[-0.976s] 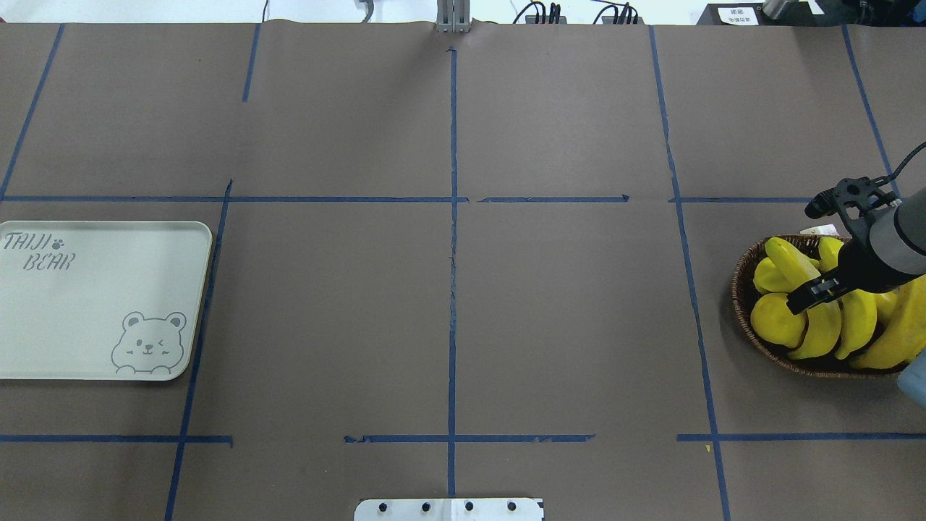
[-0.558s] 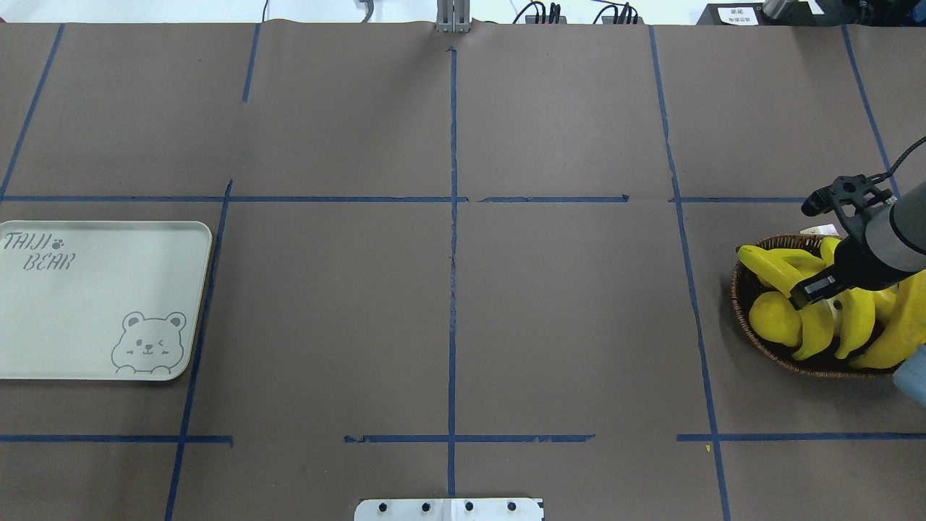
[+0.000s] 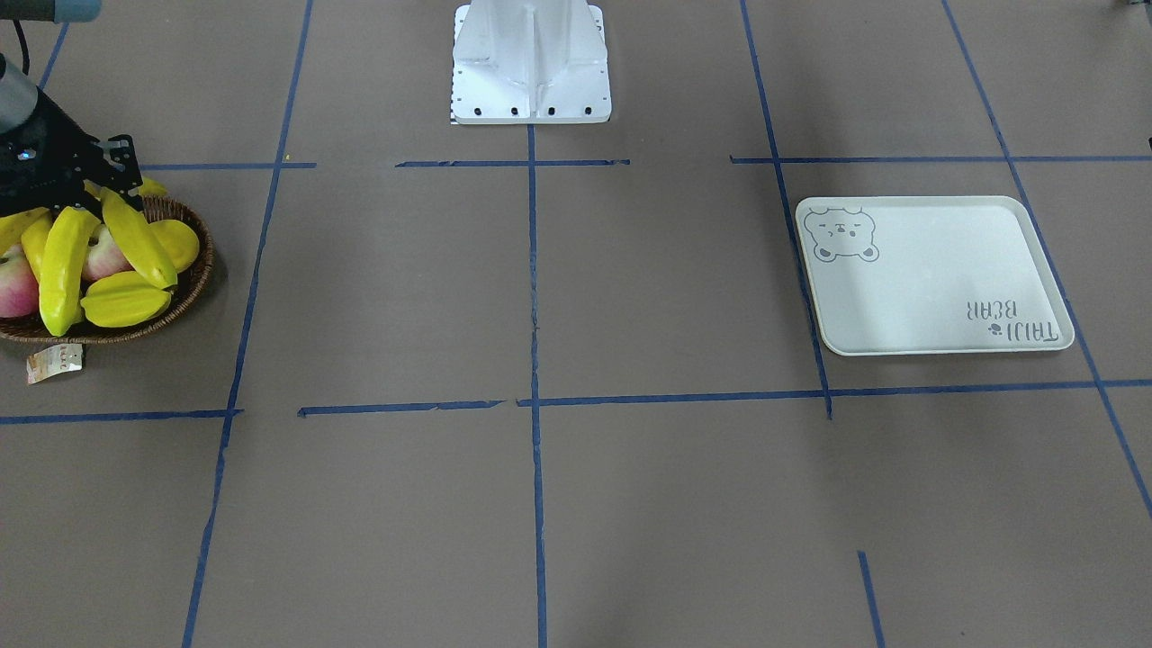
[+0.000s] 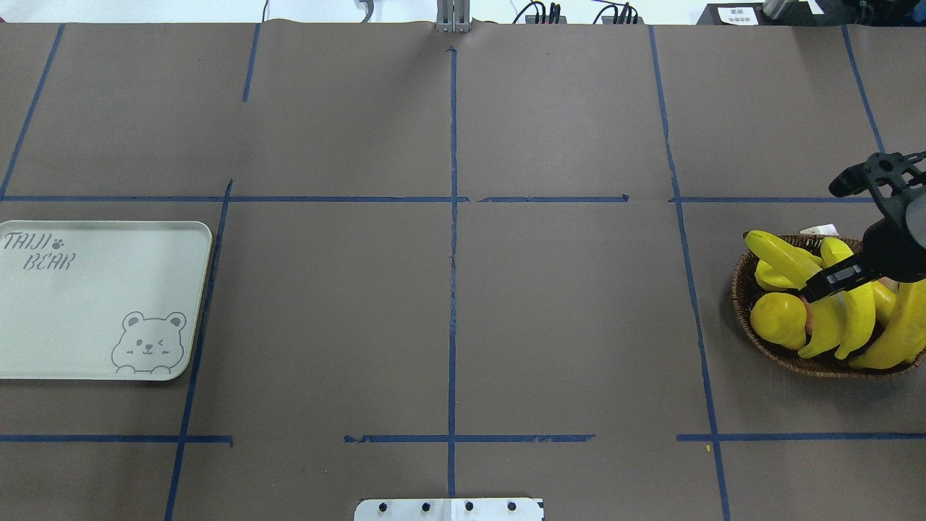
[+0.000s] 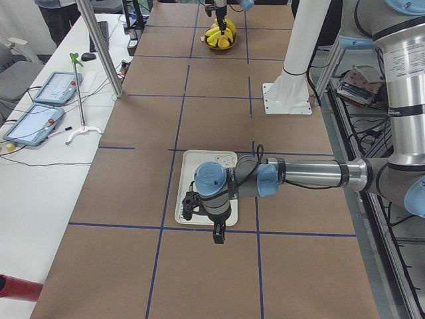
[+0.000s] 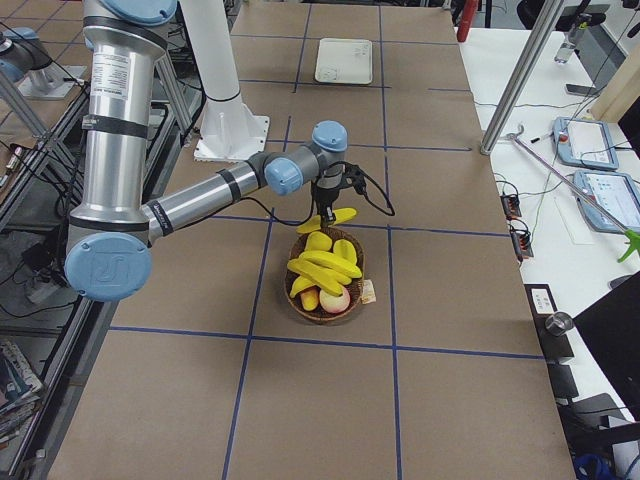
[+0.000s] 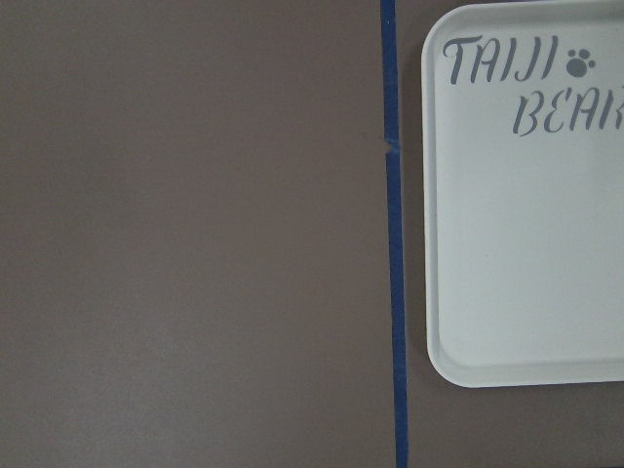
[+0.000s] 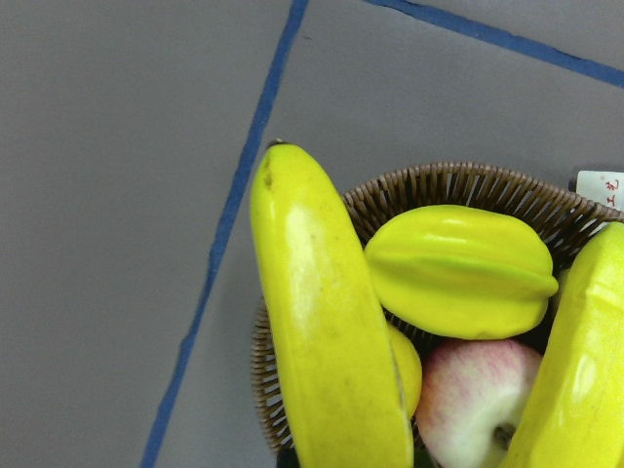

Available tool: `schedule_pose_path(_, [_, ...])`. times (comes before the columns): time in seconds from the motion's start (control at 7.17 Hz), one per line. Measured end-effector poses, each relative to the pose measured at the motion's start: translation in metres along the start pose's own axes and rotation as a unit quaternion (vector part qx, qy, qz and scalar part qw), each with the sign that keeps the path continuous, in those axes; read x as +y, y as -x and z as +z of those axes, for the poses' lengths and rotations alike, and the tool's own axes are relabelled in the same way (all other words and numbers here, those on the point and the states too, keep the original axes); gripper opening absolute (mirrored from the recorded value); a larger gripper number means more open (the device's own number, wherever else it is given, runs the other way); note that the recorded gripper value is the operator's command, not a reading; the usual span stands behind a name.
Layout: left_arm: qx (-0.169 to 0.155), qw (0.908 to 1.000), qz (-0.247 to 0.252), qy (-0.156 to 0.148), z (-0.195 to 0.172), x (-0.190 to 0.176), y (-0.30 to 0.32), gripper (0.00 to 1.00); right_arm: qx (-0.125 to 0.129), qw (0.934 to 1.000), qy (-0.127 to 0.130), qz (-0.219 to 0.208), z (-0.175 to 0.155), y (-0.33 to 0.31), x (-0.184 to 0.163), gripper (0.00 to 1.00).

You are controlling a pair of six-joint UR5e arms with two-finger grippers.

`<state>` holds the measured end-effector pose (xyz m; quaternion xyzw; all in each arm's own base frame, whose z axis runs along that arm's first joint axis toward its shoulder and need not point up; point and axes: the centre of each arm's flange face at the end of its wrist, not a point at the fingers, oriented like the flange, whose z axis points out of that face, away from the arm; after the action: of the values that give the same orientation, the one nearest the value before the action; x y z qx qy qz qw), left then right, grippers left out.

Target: Transfer all bananas from basket to plate

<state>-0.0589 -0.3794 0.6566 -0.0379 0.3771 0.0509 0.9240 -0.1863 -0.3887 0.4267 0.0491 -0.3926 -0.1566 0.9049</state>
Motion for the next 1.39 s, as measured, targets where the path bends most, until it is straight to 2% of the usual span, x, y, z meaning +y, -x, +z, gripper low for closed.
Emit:
schedule_pose_path(0.28, [-0.003, 0.9998, 0.017, -0.012, -0.010, -0.008, -0.011, 1.00, -0.044, 0.9984, -0.027, 0.023, -0.038, 0.051, -0.026, 0.04])
schedule_pose_path(0.42, [-0.005, 0.9986, 0.039, -0.034, -0.027, -0.026, -0.027, 1.00, -0.068, 0.9959, -0.040, 0.045, -0.046, 0.091, -0.049, 0.04])
schedule_pose_path(0.7, [-0.011, 0.9900, 0.101, -0.097, -0.077, -0.077, -0.072, 1.00, -0.114, 0.9883, -0.062, 0.080, -0.038, 0.185, -0.087, 0.04])
schedule_pose_path(0.84, [-0.004, 0.9875, 0.113, -0.110, -0.088, -0.090, -0.089, 1.00, -0.139, 0.9824, -0.082, 0.093, -0.023, 0.230, -0.095, 0.04])
schedule_pose_path(1.12, [0.053, 0.9855, 0.115, -0.113, -0.084, -0.107, -0.138, 1.00, -0.198, 0.9656, -0.122, 0.117, 0.009, 0.305, -0.092, 0.04])
schedule_pose_path(1.25, [0.090, 0.9840, 0.106, -0.111, -0.077, -0.116, -0.179, 1.00, -0.215, 0.9588, -0.138, 0.125, 0.018, 0.334, -0.089, 0.04])
schedule_pose_path(1.39, [0.128, 0.9831, 0.072, -0.109, -0.074, -0.126, -0.229, 1.00, -0.224, 0.9533, -0.153, 0.133, 0.026, 0.363, -0.088, 0.04])
